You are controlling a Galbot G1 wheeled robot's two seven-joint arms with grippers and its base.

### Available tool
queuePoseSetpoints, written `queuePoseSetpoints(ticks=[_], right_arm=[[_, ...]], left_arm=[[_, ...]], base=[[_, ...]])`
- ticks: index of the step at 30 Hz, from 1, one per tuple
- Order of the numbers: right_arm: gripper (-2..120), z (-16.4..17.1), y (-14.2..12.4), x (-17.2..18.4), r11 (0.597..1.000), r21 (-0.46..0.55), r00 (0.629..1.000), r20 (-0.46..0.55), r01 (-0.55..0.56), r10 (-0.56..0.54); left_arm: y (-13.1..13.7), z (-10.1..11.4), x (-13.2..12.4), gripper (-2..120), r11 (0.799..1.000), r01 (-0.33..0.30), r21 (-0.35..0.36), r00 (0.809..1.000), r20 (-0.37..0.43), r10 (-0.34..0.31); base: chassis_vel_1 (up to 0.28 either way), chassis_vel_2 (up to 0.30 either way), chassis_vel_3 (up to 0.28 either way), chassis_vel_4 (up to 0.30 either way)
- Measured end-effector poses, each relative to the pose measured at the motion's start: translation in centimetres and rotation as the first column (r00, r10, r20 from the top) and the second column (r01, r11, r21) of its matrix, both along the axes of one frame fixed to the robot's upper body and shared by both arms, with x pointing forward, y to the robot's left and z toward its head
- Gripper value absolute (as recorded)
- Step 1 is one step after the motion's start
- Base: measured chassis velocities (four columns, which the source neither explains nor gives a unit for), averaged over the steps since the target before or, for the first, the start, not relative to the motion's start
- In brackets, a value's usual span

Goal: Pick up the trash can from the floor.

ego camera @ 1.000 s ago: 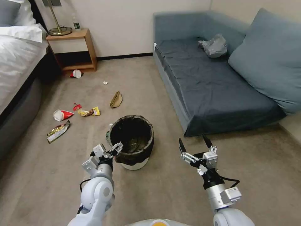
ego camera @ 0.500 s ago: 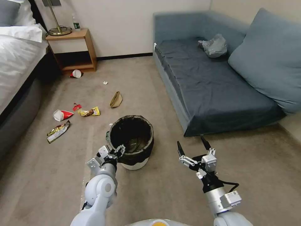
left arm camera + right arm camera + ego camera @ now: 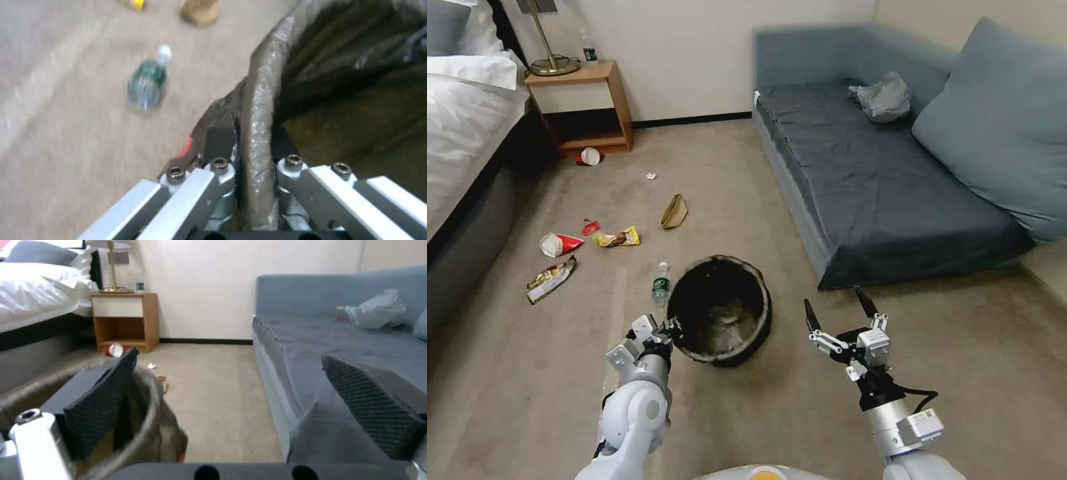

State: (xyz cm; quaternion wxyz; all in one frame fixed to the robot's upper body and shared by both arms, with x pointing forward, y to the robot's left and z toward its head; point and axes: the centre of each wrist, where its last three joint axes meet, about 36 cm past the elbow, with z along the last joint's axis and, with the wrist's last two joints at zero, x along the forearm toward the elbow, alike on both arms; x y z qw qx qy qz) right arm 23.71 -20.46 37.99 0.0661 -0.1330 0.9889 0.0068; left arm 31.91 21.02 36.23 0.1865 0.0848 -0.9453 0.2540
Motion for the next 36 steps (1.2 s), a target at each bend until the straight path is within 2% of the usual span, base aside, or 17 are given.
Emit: queuePoseSetpoints(ticks=[1,3,9,16,36], right_arm=[[100,0.0,0.0,0.0,1.0,0.0,1.0,0.0,0.0,0.0],[100,-0.1,0.0,0.0,1.0,0.001,1.0,0.007,0.004,-0.004],[100,0.1,-0.1,0.5,0.999,0.013,0.999,0.018,0.041,-0.041],[100,0.2,-0.3,1.0,0.997,0.027,0.998,0.022,0.066,-0.066],[100,-0.2,-0.6,1.9,0.996,0.039,0.996,0.016,0.082,-0.083]], left_arm=[[0.0,0.0,0.0,4,1.0,0.0,0.0,1.0,0.0,0.0],[-0.4,0.9,-1.3,3,0.998,0.026,0.053,0.998,0.055,-0.029],[-0.9,2.8,-3.9,3,0.989,0.067,0.132,0.988,0.13,-0.085],[-1.9,3.3,-6.0,3,0.977,0.089,0.192,0.975,0.184,-0.125],[-2.4,3.6,-5.5,3,0.977,0.087,0.196,0.97,0.208,-0.128]], base=[[0.0,0.0,0.0,0.0],[0.0,0.0,0.0,0.0],[0.0,0.0,0.0,0.0],[0.0,0.0,0.0,0.0],[0.0,0.0,0.0,0.0]])
